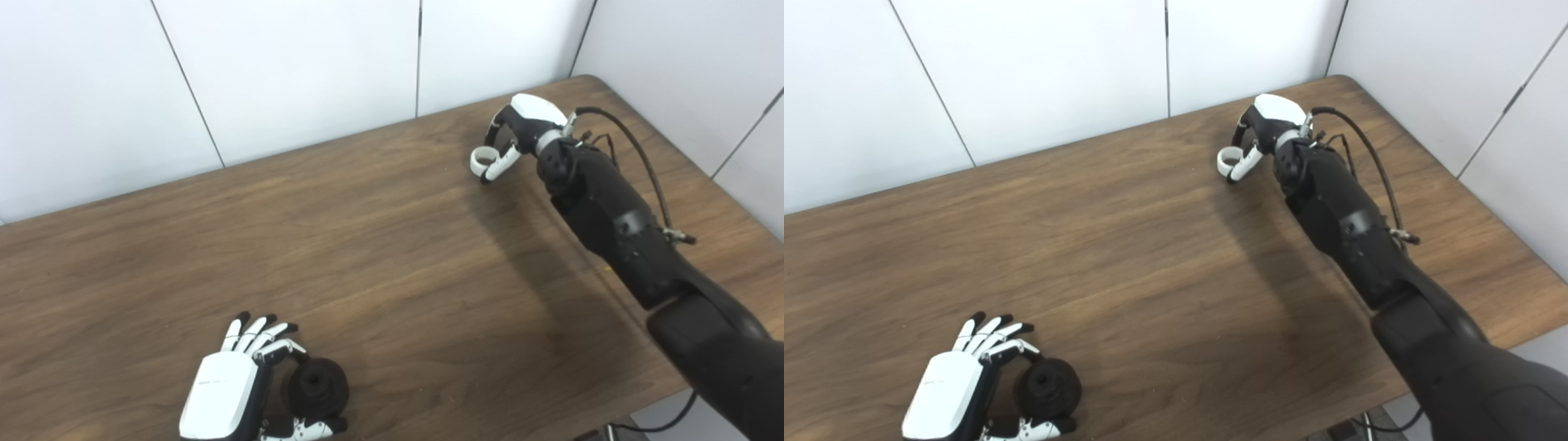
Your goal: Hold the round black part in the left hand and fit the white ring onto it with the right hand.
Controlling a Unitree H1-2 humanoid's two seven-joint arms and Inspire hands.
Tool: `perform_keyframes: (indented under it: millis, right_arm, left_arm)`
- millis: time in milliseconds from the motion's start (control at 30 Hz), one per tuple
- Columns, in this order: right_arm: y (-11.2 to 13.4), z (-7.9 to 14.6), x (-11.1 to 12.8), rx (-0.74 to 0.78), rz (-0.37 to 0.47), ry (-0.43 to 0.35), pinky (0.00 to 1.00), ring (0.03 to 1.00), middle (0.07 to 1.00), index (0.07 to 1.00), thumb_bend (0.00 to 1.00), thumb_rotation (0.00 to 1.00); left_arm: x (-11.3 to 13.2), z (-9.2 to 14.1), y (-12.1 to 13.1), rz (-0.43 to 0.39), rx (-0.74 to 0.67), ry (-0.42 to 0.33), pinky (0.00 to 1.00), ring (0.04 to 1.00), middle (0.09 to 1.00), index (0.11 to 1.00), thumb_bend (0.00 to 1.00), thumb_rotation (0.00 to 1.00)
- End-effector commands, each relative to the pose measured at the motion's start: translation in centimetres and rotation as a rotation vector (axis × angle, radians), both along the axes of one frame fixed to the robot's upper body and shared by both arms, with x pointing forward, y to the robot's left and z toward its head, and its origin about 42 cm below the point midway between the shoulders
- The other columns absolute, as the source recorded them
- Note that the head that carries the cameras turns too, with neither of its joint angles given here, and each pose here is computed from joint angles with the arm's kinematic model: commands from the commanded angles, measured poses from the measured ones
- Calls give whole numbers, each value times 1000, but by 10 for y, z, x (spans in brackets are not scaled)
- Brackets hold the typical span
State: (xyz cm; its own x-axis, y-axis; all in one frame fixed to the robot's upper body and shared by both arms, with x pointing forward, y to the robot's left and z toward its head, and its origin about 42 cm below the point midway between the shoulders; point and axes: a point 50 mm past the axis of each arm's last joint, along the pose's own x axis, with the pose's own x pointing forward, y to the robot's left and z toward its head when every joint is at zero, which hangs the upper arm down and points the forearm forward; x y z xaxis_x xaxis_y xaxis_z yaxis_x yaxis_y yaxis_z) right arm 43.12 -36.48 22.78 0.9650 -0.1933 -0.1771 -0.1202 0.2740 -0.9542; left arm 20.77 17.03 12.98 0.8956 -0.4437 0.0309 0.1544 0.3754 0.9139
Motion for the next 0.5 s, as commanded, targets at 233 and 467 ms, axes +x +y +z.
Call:
perform_keyframes:
  millis: [233,467]
  right_arm:
    - [49,59,-30,-81,276,-121,987,965,826,485,523,133]
    - [81,69,-67,-83,437,-110,970,942,797,483,524,133]
  left_arm:
    - [-6,-3,-12,6,70,59,1000,916,821,487,520,58]
    - [-7,3,-25,11,68,60,1000,917,819,487,520,58]
